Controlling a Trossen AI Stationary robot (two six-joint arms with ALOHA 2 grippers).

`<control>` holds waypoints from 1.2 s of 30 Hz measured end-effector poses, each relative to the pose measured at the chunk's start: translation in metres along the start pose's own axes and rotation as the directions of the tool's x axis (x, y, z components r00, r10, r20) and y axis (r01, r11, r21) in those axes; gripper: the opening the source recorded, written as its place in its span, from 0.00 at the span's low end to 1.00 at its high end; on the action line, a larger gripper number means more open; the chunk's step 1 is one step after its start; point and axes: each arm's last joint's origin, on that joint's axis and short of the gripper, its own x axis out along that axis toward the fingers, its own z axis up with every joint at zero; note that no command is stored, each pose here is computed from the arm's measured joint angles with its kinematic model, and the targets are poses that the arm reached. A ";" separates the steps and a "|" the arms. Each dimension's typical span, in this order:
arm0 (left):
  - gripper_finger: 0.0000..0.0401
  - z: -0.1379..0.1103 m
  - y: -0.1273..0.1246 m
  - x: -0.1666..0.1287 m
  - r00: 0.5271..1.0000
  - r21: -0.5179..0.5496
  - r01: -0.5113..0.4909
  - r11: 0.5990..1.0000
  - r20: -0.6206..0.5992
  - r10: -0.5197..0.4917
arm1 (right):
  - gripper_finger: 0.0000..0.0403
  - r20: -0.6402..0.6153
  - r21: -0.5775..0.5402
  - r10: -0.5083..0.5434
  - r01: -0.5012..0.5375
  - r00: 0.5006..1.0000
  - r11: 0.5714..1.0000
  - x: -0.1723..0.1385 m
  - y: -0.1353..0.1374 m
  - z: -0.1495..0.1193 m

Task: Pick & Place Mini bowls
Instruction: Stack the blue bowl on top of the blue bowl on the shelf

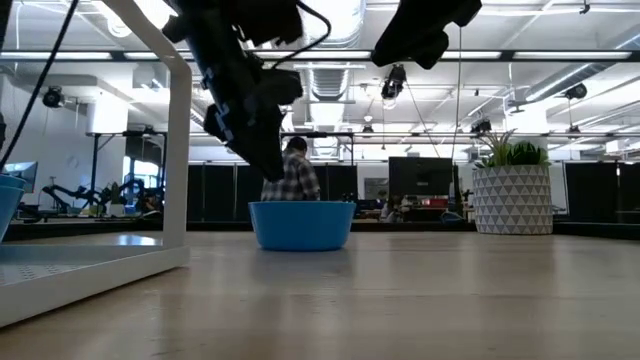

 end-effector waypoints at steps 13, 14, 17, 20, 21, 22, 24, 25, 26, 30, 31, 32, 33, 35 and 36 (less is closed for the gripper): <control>0.19 -0.002 -0.003 0.014 0.999 -0.041 -0.013 0.999 -0.038 0.011 | 0.17 -0.001 -0.003 0.000 0.000 1.000 1.000 0.000 0.000 0.000; 0.19 -0.002 -0.003 0.014 0.999 -0.042 -0.014 0.999 -0.039 0.012 | 0.17 -0.001 -0.004 0.000 0.000 1.000 1.000 0.000 0.000 0.000; 0.19 -0.004 -0.003 0.019 0.998 -0.040 -0.022 0.999 -0.051 0.020 | 0.17 -0.001 -0.004 0.000 0.000 1.000 1.000 0.000 0.000 0.000; 0.19 -0.005 -0.003 0.023 0.998 -0.038 -0.029 0.999 -0.063 0.027 | 0.18 -0.001 -0.005 0.000 0.000 1.000 1.000 0.000 0.000 0.000; 0.19 -0.006 -0.003 0.025 0.997 -0.037 -0.032 0.999 -0.067 0.029 | 0.18 0.000 -0.007 0.000 0.000 1.000 1.000 0.000 0.000 0.000; 0.19 -0.007 -0.003 0.026 0.997 -0.036 -0.035 0.999 -0.072 0.032 | 0.19 -0.001 -0.007 0.000 0.000 1.000 1.000 0.000 0.000 0.000; 0.19 -0.008 -0.004 0.030 0.996 -0.033 -0.041 0.999 -0.081 0.038 | 0.19 -0.001 -0.007 0.000 0.000 1.000 1.000 0.000 0.000 0.000; 0.19 -0.008 -0.004 0.031 0.996 -0.031 -0.043 0.999 -0.085 0.040 | 0.19 -0.001 -0.007 0.000 0.000 1.000 1.000 0.000 0.000 0.000; 0.19 -0.009 -0.004 0.032 0.995 -0.031 -0.044 0.999 -0.086 0.041 | 0.20 -0.001 -0.008 0.000 0.000 1.000 1.000 0.000 0.000 0.000; 0.19 -0.010 -0.004 0.036 0.995 -0.053 -0.049 0.997 -0.095 0.043 | 0.19 -0.001 -0.007 0.000 0.000 1.000 1.000 0.000 0.000 0.000; 0.19 -0.010 -0.004 0.037 0.994 -0.069 -0.050 0.996 -0.099 0.043 | 0.19 -0.001 -0.007 0.000 0.000 1.000 1.000 0.000 0.000 0.000; 0.19 -0.011 -0.004 0.038 0.994 -0.080 -0.053 0.995 -0.102 0.044 | 0.18 -0.001 -0.007 0.000 0.000 1.000 1.000 0.000 0.000 0.000; 0.19 -0.011 -0.005 0.040 0.993 -0.087 -0.055 0.995 -0.105 0.046 | 0.18 0.000 -0.008 0.000 0.000 1.000 1.000 0.000 0.000 0.000; 0.19 -0.012 -0.005 0.043 0.992 -0.086 -0.060 0.994 -0.113 0.050 | 0.17 0.000 -0.007 0.000 0.000 1.000 1.000 0.000 0.000 0.000; 0.19 -0.013 -0.005 0.044 0.992 -0.085 -0.063 0.994 -0.116 0.053 | 0.17 -0.001 -0.007 0.000 0.000 1.000 1.000 0.000 0.000 0.000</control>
